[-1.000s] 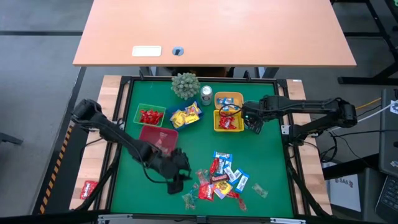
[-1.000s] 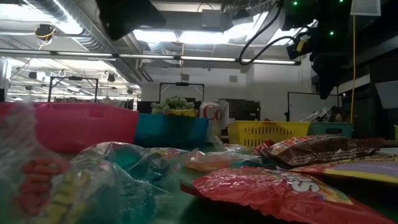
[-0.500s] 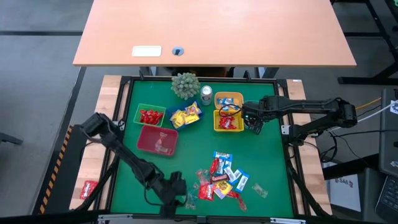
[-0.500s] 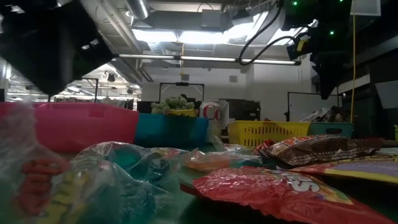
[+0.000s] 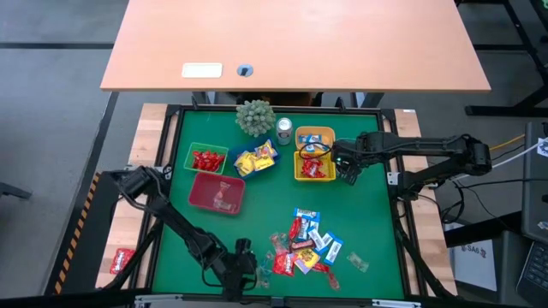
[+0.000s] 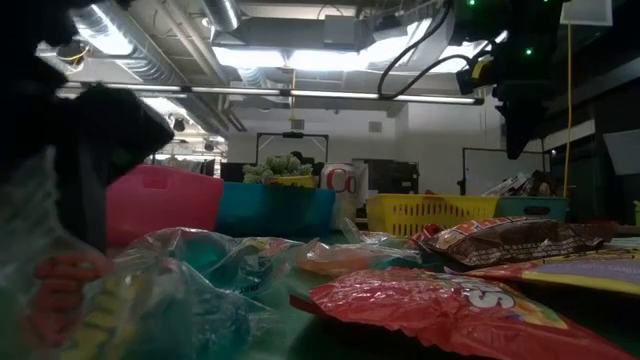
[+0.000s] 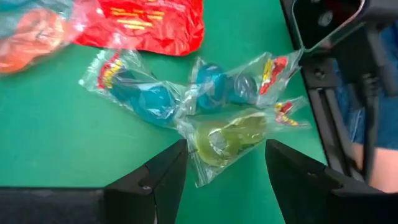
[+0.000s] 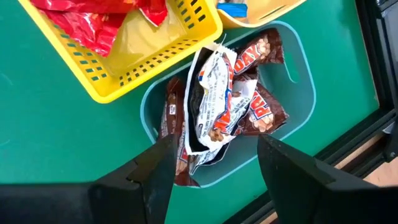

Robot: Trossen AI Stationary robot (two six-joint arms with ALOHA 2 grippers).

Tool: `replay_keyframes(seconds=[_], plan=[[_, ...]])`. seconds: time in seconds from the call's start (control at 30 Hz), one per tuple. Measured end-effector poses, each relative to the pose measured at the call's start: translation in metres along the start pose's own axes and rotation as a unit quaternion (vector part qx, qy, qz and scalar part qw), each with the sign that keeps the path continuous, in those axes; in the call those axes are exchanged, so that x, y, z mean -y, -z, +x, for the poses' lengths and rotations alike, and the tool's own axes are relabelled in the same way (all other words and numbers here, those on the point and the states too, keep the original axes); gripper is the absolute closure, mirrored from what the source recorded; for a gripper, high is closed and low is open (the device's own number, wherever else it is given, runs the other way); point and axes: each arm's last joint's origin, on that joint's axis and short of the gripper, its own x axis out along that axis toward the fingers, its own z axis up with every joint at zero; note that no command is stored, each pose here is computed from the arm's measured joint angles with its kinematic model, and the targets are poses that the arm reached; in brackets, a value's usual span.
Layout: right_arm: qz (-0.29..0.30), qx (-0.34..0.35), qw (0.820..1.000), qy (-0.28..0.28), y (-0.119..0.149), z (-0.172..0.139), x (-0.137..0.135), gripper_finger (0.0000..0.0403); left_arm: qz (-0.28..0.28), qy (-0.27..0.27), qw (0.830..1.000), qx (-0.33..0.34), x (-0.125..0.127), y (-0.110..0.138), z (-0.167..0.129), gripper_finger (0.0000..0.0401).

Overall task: Sort candy
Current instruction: Put the transparent green candy pack into the red bin

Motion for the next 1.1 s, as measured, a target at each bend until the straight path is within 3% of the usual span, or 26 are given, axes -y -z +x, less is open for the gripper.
replay_keyframes(seconds=[0.27,0.77,0.97,1.1], plan=[[0.0,0.001,1.0,0.0,0.0,0.0,0.0,0.0182,0.02,-0.021,1.0,0.006,-0.002,0.005,0.008,0.0226],[0.0,0.001,1.0,0.0,0.0,0.0,0.0,0.0182,0.025,-0.023,0.999,0.008,-0.002,0.005,0.009,0.0388],[0.0,0.001,1.0,-0.001,0.0,0.0,0.0,0.0182,0.009,-0.008,1.0,0.01,-0.001,-0.001,-0.001,0.0394],[0.002,0.005,1.0,-0.002,-0.001,0.0,0.0,0.0182,0.003,-0.003,1.0,0.018,-0.003,-0.017,-0.023,0.0399]])
